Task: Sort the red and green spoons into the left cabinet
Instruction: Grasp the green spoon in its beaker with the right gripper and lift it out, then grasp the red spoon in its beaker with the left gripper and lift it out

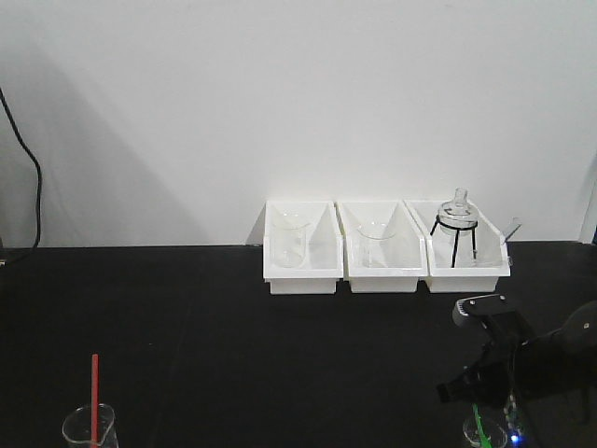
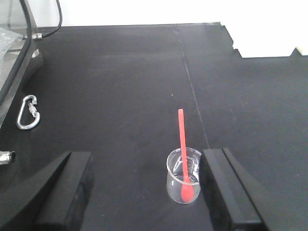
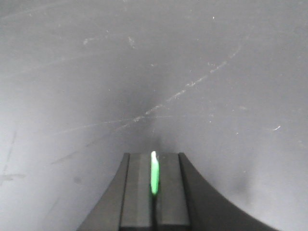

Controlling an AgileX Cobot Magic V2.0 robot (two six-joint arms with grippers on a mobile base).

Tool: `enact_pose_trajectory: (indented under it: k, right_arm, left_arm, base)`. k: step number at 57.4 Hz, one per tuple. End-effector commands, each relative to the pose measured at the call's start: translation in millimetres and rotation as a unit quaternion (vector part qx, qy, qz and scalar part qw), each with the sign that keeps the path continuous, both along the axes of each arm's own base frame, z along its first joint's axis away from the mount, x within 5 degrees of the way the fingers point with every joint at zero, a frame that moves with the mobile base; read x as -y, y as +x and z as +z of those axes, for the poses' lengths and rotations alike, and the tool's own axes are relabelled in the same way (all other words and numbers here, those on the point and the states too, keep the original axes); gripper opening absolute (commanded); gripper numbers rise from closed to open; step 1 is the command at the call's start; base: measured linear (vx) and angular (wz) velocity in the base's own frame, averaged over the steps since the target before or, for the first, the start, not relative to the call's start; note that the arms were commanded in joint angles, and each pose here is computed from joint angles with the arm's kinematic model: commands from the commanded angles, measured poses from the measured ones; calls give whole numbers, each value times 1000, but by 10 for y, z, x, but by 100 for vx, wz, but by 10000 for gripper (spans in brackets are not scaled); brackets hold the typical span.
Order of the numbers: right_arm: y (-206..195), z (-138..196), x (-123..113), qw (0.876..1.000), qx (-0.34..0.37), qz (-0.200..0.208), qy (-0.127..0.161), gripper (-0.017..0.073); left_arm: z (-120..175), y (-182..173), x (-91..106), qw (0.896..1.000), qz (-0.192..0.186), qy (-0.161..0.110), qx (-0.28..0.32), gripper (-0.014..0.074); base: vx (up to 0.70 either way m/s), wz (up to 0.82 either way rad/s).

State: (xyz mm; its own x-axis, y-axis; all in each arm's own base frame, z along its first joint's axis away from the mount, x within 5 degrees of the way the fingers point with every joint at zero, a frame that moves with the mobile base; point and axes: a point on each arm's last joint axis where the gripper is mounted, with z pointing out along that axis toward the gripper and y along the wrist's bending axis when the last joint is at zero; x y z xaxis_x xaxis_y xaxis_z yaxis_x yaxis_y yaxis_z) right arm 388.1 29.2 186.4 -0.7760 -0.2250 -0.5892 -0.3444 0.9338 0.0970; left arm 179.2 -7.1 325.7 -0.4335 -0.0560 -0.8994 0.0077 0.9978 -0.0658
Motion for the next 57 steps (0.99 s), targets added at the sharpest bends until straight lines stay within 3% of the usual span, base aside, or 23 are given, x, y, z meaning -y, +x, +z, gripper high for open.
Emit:
enact_pose_trajectory:
  k: [1, 14, 22, 33, 44, 57]
  right_arm:
    - [0, 513, 25, 996, 88, -20, 4, -7]
    - [-186, 1054, 17, 986, 160, -34, 28, -4]
    - [-320, 1327, 14, 979, 196, -36, 36, -4]
    - [-427, 1502, 12, 974, 219, -34, 38, -4]
    - [-453, 1506, -4, 976, 210, -25, 41, -4]
    - [-456, 1503, -6, 977, 209, -23, 42, -4]
  left_arm:
    - [195, 26, 4, 998, 3, -14, 60, 587]
    - [323, 30, 50, 994, 3, -84, 67, 587]
    - [459, 150, 77, 994, -13, -77, 71, 587]
    - [504, 617, 157, 996, -46, -76, 15, 587]
    - [313, 1148, 220, 994, -67, -76, -51, 587]
    - [-232, 1645, 252, 984, -71, -71, -145, 587]
  base:
    - [0, 0]
    - [0, 0]
    - [0, 0]
    - [0, 0]
    - [0, 0]
    - [0, 0]
